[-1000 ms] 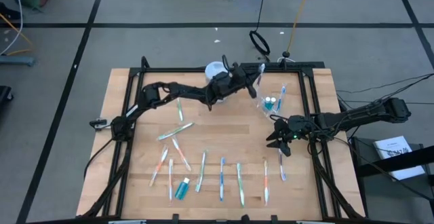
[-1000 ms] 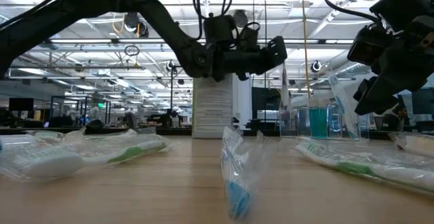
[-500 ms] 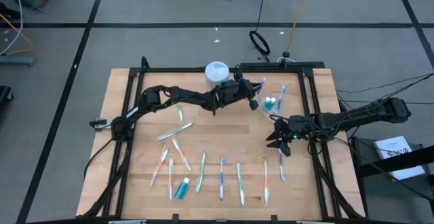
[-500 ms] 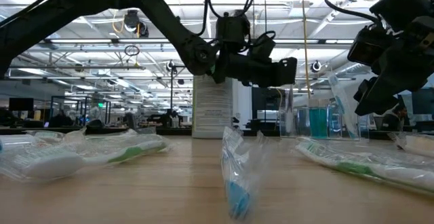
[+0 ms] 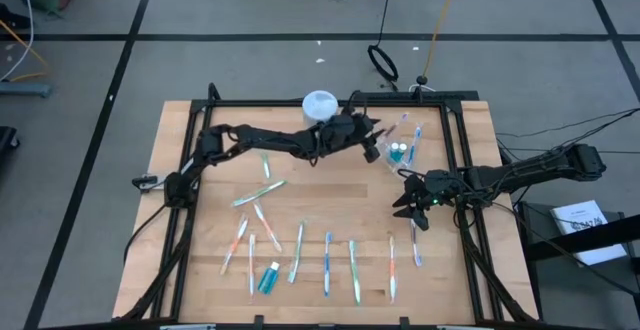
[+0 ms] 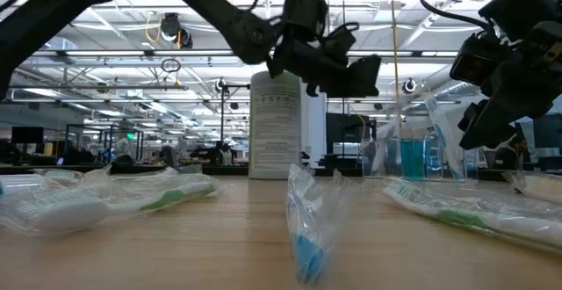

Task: Pick & Place toothbrushing station
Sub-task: Put the purple toothbrush into the transparent organizer

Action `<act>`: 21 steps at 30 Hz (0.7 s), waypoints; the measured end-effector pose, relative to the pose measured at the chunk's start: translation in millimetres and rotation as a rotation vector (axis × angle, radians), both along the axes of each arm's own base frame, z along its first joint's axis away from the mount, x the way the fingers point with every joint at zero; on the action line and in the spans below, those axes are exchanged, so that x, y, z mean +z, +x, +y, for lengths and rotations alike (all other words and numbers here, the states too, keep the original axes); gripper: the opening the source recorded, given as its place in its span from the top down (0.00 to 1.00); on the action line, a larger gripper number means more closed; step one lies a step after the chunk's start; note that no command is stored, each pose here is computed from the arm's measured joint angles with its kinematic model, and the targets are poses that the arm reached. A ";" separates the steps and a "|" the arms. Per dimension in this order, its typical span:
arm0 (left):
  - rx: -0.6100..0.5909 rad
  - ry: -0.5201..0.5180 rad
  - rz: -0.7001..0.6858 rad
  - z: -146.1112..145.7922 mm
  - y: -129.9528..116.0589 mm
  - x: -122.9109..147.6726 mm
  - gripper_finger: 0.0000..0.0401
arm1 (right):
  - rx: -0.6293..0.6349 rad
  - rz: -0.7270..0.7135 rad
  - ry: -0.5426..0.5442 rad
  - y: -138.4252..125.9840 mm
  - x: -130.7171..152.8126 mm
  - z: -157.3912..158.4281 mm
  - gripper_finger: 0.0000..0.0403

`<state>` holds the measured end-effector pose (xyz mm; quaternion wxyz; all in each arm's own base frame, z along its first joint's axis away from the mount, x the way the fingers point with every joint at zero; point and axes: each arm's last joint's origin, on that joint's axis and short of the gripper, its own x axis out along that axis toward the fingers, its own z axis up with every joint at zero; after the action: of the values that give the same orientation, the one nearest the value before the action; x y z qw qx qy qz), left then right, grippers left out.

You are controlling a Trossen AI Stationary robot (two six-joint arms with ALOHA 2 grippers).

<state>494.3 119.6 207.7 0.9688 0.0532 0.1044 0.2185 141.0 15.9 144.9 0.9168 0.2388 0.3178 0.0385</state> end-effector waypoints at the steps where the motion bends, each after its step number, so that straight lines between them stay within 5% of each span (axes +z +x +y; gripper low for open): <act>1: -0.004 0.008 0.023 -0.7 -2.8 6.3 0.56 | 0.000 0.000 0.000 0.0 0.0 0.0 0.59; 11: -0.054 0.036 0.141 -18.4 -40.0 80.3 0.47 | 0.011 -0.102 -0.090 4.5 6.6 -1.1 0.59; 21: -0.014 -0.033 0.279 -26.4 -130.8 166.8 0.47 | -0.044 -0.503 -0.423 17.0 40.2 -5.7 0.59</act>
<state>363.6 93.2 374.5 0.9471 0.0679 0.2413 0.2005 158.0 10.2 185.1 0.9964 0.0328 0.0772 0.0095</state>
